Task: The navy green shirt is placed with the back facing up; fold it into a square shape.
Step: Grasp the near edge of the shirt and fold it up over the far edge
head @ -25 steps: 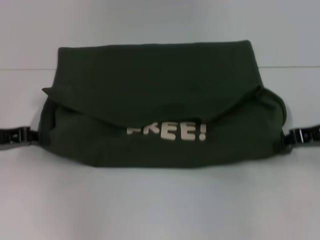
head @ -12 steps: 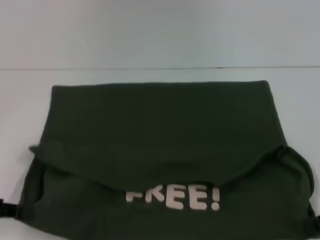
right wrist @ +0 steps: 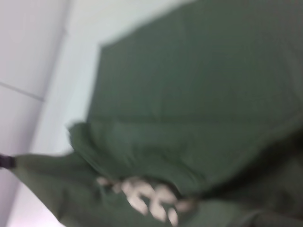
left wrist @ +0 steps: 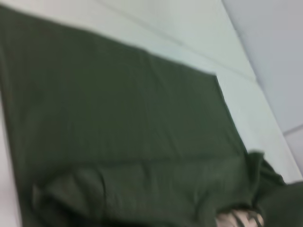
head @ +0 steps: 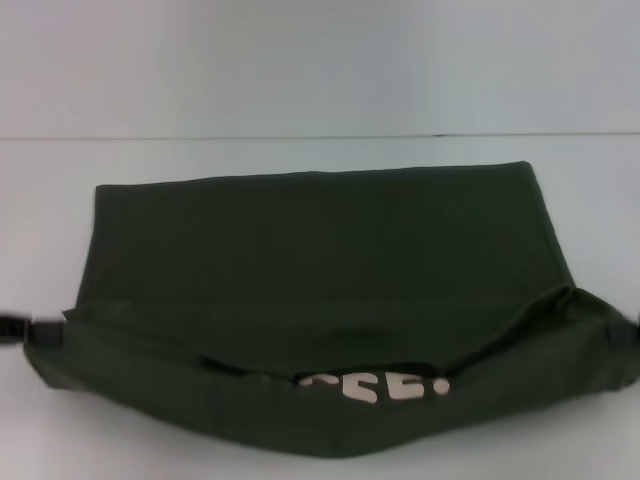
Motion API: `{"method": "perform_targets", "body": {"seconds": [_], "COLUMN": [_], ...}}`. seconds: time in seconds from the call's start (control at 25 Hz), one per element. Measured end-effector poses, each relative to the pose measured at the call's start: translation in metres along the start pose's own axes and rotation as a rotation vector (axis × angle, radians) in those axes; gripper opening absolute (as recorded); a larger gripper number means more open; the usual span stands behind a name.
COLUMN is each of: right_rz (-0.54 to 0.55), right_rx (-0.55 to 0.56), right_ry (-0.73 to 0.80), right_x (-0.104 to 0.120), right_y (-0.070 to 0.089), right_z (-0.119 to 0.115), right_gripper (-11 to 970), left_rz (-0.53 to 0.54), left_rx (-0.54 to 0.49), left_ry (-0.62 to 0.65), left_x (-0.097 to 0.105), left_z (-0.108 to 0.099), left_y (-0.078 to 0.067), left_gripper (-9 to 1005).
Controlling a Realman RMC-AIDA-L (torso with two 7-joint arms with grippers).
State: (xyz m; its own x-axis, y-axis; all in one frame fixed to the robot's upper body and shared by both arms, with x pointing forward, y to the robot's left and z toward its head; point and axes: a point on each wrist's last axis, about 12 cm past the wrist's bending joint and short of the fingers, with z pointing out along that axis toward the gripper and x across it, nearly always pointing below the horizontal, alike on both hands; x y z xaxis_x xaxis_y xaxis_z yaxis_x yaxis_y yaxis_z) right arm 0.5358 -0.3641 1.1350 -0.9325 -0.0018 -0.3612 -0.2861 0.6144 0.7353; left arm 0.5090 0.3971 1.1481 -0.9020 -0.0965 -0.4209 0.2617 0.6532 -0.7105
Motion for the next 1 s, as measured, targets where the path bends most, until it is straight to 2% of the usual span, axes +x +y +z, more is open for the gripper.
{"method": "perform_targets", "body": {"seconds": [0.04,0.08,0.24,0.36,0.52,0.76,1.0], "right_rz": [-0.014,-0.026,-0.037,-0.025,-0.013,-0.007,-0.04], "right_rx": [-0.018,-0.028,-0.021,0.036,0.179,0.34,0.424], "right_ry": [-0.029,-0.064,-0.215,-0.376,-0.551,-0.593,-0.616], "right_x": [-0.007,-0.015,-0.045,-0.067,-0.089,-0.105,-0.118], "right_y": [0.003,0.006,0.009,0.004,-0.009,-0.021,-0.014], "right_z": [0.0,0.0,-0.003,-0.004,0.012,0.061,0.086], "right_gripper": [29,29,29,29,29,29,29], "left_rz": [-0.006,-0.006,-0.031,-0.039,-0.07,-0.075,-0.056], "left_rx": [-0.013,-0.013,-0.067,-0.104,-0.181,-0.279,-0.324], "left_ry": [-0.018,-0.018,-0.094,-0.153,-0.239,-0.29,-0.321], "left_x": [-0.009,-0.009,-0.044,-0.068,-0.091,-0.104,-0.111], "left_z": [0.003,0.003,0.014,0.026,0.047,0.081,0.095], "left_y": [0.0,0.0,0.0,-0.001,0.004,0.01,0.007], "left_gripper": [15,15,15,15,14,14,16]}}
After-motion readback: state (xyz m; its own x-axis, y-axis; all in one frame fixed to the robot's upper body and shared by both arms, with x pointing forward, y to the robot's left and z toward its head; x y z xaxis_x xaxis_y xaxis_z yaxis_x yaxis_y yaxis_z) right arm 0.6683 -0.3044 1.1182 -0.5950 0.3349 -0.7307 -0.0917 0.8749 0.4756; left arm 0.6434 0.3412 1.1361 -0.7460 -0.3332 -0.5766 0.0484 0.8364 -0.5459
